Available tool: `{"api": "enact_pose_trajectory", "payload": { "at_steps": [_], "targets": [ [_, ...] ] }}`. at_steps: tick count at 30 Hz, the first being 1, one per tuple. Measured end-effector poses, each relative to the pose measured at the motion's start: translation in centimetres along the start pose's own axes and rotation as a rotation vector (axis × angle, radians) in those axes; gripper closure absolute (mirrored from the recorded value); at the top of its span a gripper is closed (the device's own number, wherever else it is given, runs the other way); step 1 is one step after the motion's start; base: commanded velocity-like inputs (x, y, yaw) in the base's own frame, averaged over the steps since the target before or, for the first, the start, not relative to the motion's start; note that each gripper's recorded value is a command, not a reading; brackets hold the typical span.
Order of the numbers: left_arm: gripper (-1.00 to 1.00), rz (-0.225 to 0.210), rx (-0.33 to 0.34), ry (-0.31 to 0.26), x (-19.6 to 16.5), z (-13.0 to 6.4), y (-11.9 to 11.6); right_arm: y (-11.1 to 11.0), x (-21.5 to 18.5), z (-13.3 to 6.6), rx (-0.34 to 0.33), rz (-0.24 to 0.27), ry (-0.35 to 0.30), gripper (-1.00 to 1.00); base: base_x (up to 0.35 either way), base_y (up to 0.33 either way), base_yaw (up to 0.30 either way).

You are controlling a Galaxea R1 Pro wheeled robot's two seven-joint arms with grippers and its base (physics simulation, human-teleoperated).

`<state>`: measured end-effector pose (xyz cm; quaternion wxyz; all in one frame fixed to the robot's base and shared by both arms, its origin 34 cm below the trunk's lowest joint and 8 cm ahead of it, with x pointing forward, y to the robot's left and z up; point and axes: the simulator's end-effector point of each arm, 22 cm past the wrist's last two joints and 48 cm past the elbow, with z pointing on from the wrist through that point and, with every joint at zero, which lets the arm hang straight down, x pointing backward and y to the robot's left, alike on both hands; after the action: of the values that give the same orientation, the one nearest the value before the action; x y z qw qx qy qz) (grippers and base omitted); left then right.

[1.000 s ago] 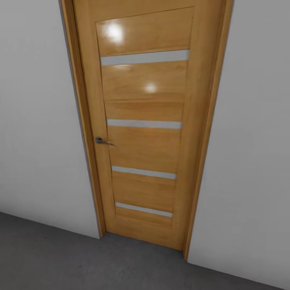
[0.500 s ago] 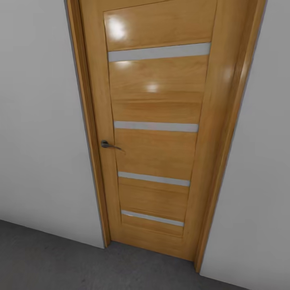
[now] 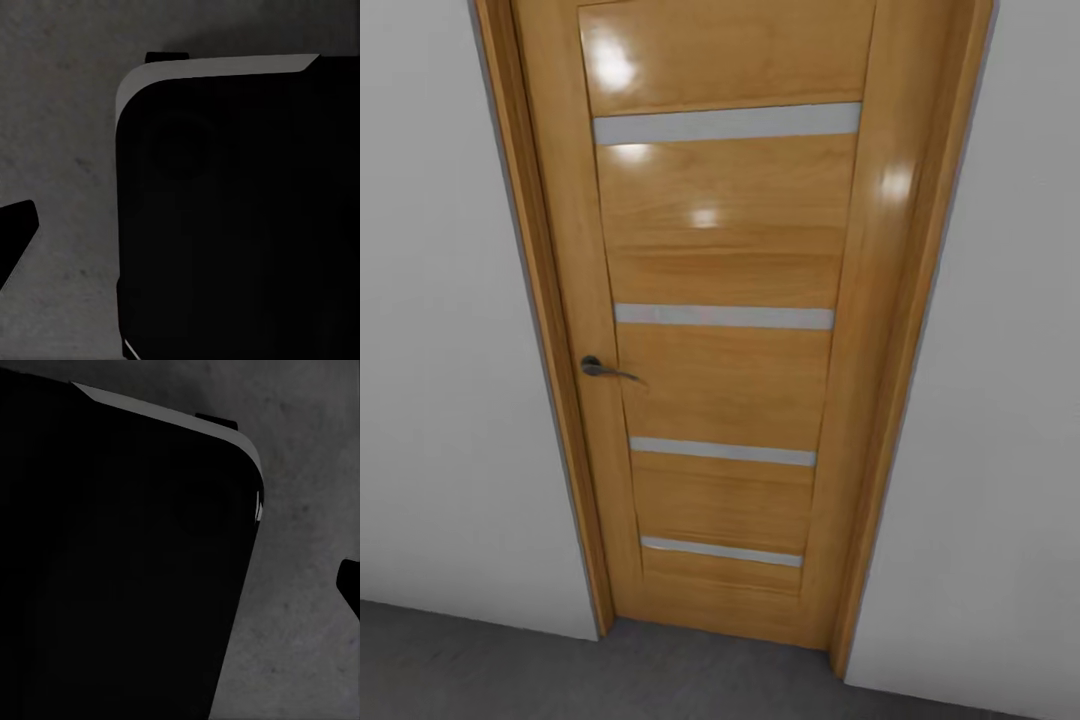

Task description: Move the two storage containers from the living room to the garage. In the garage, place one container on the floor and stack the other container on top of it (either order is fine).

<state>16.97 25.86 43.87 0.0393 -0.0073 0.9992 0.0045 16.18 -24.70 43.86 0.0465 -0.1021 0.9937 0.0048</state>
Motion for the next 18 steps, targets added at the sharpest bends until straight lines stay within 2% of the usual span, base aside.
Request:
{"api": "enact_pose_trajectory", "payload": {
  "at_steps": [7,11,18],
  "targets": [
    [-1.0,0.001,0.0,0.0,-0.01,0.0,-0.02,0.0,0.0,0.0,0.0,0.0,0.0,-1.0,0.005,0.004,-0.216],
    [-1.0,0.0,0.0,0.0,0.0,-0.01,-0.01,0.0,0.0,-0.01,0.0,0.0,0.0,-1.0,0.133,0.121,-0.058],
    [-1.0,-0.001,0.0,0.0,0.01,-0.01,-0.01,0.01,0.0,-0.01,0.0,0.0,0.0,-1.0,0.226,0.221,-0.007]
  ]
}}
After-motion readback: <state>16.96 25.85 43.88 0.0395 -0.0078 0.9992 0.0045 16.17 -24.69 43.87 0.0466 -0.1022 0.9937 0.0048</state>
